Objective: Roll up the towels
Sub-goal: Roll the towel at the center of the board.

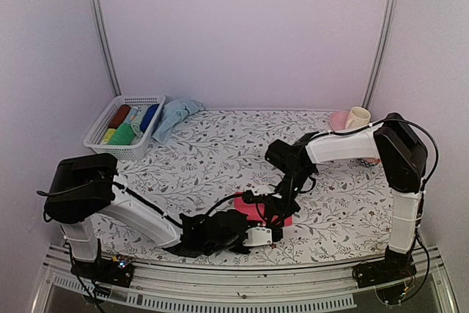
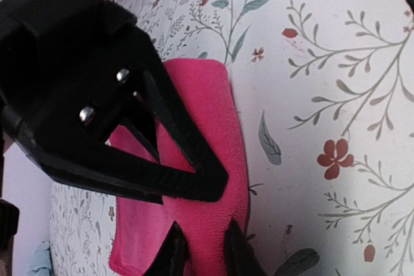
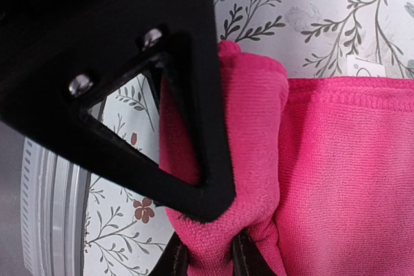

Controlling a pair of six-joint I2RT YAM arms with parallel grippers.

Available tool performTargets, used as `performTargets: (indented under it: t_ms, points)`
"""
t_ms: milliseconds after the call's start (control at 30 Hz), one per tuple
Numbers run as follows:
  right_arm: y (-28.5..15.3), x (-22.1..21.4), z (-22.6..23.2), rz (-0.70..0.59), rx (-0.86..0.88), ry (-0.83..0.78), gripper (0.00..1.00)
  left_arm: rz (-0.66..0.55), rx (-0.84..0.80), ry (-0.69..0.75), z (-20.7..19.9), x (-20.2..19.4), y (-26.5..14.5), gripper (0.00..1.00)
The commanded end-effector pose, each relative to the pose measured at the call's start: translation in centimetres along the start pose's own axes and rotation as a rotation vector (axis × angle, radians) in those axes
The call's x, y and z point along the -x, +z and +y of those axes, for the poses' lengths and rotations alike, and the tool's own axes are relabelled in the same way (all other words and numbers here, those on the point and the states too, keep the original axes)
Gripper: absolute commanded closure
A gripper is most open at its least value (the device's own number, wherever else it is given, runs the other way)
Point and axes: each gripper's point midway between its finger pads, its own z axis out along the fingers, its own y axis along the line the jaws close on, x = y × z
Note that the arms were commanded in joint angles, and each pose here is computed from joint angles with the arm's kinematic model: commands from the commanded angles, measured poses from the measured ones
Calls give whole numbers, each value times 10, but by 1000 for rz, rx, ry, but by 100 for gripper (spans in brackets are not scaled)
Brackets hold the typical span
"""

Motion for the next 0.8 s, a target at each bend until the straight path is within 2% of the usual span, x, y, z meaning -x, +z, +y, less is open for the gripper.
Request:
performTargets:
  t_ms: [0, 100, 200, 400, 533, 767]
  points:
    - [16, -27, 17, 99, 76, 67, 77, 38, -58, -18, -17, -10, 5, 92]
    - [5, -21, 13, 91, 11, 31, 67, 49, -124, -57, -27, -10, 7, 99]
    - [-13, -14, 11, 64, -66, -10, 56, 69, -188, -121, -36, -16, 7, 100]
    - [-50, -18, 10, 13, -187, -56, 41, 78, -288, -296, -41, -25, 3, 100]
    - [-64, -31, 12, 31, -284, -98, 37, 93, -361, -407, -39, -27, 6, 100]
    - [-88, -33, 22, -35, -473, -258, 35, 100, -525, -603, -32, -30, 12, 100]
